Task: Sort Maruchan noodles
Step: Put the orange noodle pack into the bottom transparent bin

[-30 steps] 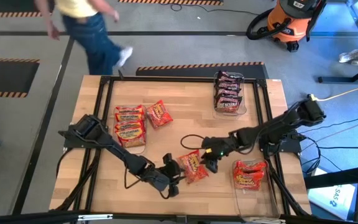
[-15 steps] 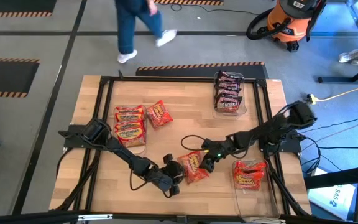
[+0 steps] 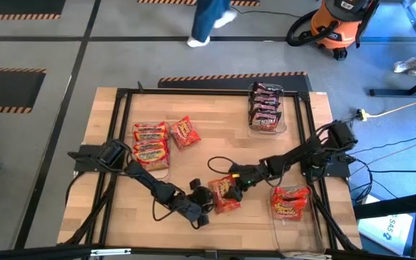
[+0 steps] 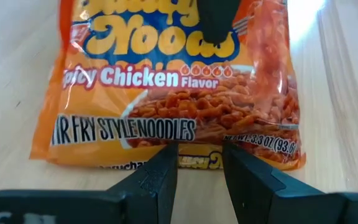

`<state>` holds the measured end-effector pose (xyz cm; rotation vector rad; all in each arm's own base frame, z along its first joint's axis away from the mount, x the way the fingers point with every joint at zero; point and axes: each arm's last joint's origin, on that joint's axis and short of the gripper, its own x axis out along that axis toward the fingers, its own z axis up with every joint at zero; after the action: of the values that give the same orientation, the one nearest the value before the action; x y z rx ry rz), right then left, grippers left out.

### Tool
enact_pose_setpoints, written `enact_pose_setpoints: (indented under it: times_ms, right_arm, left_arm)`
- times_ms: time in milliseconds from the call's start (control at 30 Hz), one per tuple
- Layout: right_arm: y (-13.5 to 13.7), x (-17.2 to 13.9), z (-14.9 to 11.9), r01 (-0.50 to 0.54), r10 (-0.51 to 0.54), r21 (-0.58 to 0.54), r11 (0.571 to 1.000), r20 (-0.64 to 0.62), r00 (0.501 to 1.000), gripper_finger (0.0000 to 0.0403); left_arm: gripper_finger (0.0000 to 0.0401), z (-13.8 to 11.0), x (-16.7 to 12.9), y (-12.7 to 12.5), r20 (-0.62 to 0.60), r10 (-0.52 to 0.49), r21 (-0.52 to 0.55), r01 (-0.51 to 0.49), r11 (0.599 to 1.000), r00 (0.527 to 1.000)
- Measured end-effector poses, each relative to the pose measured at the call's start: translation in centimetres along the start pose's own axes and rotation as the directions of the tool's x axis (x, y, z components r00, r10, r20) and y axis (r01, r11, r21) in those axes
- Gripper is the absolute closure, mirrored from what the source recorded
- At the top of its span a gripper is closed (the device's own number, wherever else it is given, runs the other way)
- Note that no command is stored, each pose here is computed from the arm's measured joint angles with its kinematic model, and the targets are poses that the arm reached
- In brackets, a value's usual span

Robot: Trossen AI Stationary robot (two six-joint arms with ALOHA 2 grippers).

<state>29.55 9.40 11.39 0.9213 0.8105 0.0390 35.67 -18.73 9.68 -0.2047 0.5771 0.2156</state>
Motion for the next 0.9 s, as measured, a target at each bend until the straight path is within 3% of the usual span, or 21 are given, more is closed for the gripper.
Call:
enact_pose_setpoints:
  times_ms: [233, 500, 700, 900]
  right_arm:
    - [0.4, 0.1, 0.5, -0.031, 0.031, 0.007, 0.999, 0.088, 0.996, 0.0096]
    - [0.5, 0.1, 0.6, -0.032, 0.033, -0.007, 0.999, 0.109, 0.994, 0.0216]
    - [0.8, -0.1, 0.7, -0.053, 0.060, -0.065, 0.996, 0.105, 0.993, 0.0299]
    - [2.3, -1.1, 1.1, -0.131, 0.142, -0.171, 0.977, 0.052, 0.989, 0.0302]
  left_arm:
    - [0.0280, 0.4, 0.3, 0.3, 0.013, 0.002, -0.017, -0.002, 1.000, 1.000]
    - [0.0280, 0.5, 0.4, 0.5, 0.017, 0.005, -0.019, -0.005, 1.000, 1.000]
    - [0.0280, 0.6, -0.6, -0.4, 0.003, -0.042, 0.043, 0.041, 0.998, 0.999]
    - [0.0280, 0.7, -3.1, -1.7, -0.055, -0.100, 0.090, 0.104, 0.990, 0.993]
